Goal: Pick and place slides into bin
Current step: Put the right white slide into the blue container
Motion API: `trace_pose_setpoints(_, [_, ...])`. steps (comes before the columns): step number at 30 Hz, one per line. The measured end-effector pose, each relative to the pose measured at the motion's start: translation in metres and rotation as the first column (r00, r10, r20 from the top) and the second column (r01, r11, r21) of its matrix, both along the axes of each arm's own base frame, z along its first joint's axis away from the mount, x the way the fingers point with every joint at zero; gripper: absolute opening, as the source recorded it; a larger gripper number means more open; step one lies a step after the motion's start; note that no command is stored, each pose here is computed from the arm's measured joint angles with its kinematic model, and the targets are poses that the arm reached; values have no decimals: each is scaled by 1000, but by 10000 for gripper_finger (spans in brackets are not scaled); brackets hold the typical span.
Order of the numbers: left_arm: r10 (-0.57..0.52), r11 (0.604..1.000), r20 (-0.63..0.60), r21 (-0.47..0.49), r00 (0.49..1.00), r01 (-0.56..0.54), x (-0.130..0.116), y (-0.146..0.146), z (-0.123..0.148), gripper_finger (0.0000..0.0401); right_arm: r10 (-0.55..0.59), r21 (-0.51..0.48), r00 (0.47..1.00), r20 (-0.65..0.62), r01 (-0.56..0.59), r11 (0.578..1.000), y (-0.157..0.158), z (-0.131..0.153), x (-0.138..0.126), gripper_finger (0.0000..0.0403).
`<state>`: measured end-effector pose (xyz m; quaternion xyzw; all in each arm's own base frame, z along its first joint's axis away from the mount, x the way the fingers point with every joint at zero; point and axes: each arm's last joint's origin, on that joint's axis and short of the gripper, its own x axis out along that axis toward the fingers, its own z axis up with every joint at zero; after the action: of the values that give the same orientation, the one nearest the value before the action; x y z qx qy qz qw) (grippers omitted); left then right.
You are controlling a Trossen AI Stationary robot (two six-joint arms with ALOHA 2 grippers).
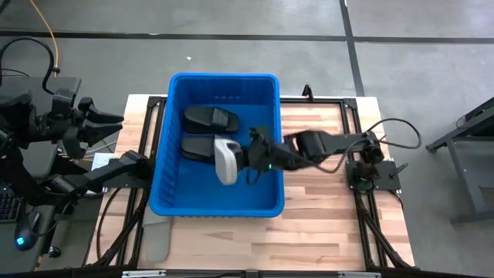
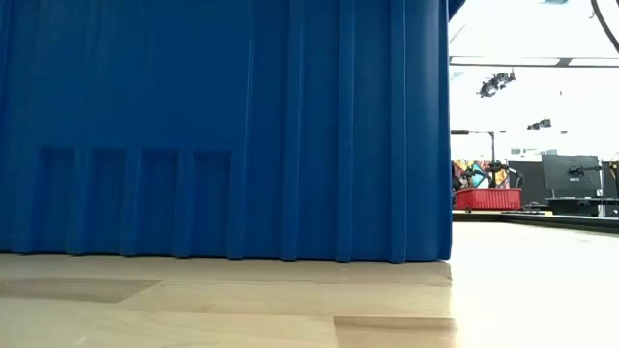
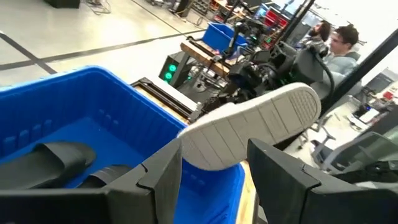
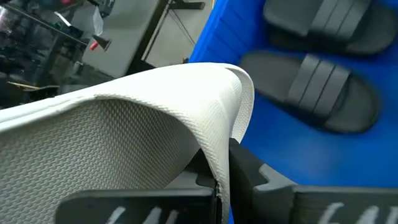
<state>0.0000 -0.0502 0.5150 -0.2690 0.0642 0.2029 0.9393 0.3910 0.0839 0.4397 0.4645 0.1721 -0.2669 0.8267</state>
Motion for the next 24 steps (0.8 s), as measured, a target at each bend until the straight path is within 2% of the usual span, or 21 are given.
trace_pose_setpoints(3, [13,1000,3,-16,1000,-13,1,2,0,172,-27,-20,999,-43,26,999,-20,2,-4,0])
trace_pose_setpoints(7, [-19,997,16,-81,1000,20,6,12,3,172,-51,-64,984,-168,41,997,-46,-5,-9,0])
trace_pose_setpoints(12, [15,951,37,-308,999,-3,16,33,3,173,-3,-122,932,-363,-44,992,-73,-17,-14,0])
trace_pose_setpoints(14, [30,937,34,-349,999,-16,19,41,3,173,21,-168,905,-424,-102,980,-80,-20,-16,0])
trace_pose_setpoints(20, [50,882,33,-471,998,-29,32,70,5,173,24,-355,839,-543,-256,899,-92,-20,-18,0])
trace_pose_setpoints(24, [21,822,46,-569,999,9,42,91,5,173,-68,-504,803,-592,-304,808,-96,-17,-18,0])
